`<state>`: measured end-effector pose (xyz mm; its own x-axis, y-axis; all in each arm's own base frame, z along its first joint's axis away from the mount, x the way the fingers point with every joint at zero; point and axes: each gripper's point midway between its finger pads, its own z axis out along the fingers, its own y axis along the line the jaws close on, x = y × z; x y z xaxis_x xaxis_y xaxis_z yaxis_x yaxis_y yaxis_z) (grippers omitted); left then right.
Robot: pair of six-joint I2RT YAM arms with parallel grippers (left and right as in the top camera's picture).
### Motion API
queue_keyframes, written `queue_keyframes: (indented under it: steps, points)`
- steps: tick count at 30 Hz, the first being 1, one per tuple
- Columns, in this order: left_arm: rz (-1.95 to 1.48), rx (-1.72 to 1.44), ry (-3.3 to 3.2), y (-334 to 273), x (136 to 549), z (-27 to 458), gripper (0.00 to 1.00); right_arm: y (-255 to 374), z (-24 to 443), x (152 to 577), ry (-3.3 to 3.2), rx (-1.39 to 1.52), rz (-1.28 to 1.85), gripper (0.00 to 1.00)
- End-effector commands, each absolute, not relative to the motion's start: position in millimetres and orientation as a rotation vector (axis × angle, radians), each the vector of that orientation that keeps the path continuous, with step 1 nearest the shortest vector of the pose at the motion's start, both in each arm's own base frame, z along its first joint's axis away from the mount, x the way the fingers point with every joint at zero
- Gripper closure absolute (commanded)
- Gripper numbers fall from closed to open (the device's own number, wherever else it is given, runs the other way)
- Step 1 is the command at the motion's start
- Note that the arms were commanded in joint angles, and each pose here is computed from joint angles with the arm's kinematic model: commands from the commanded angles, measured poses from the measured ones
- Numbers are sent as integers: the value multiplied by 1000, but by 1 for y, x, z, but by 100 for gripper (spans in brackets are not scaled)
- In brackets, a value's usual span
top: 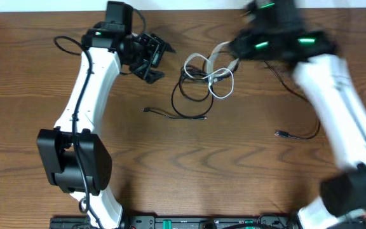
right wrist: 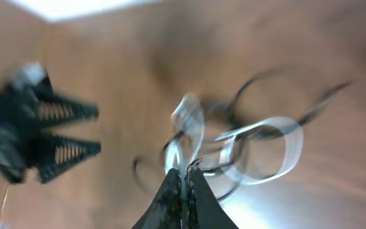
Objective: Untangle cables
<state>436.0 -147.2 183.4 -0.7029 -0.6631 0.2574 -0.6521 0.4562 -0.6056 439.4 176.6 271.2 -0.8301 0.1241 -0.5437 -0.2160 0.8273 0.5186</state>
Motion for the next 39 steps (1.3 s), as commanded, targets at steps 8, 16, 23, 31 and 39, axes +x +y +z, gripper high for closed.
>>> queue_keyframes:
  steps: [8,16,23,31,39]
  points:
    - [-1002,-532,2750,-141,432,181,24,9,483,434,1832,59,575,99]
    - [-986,-397,2765,-151,427,180,24,-40,557,401,1646,52,519,99]
    - [-972,-262,2775,-160,422,179,24,-36,511,414,1801,78,576,99]
    - [-778,-156,2791,-150,420,173,30,2,392,419,2238,48,613,79]
    - [-491,-173,2743,-114,403,207,30,19,310,410,2585,53,477,65]
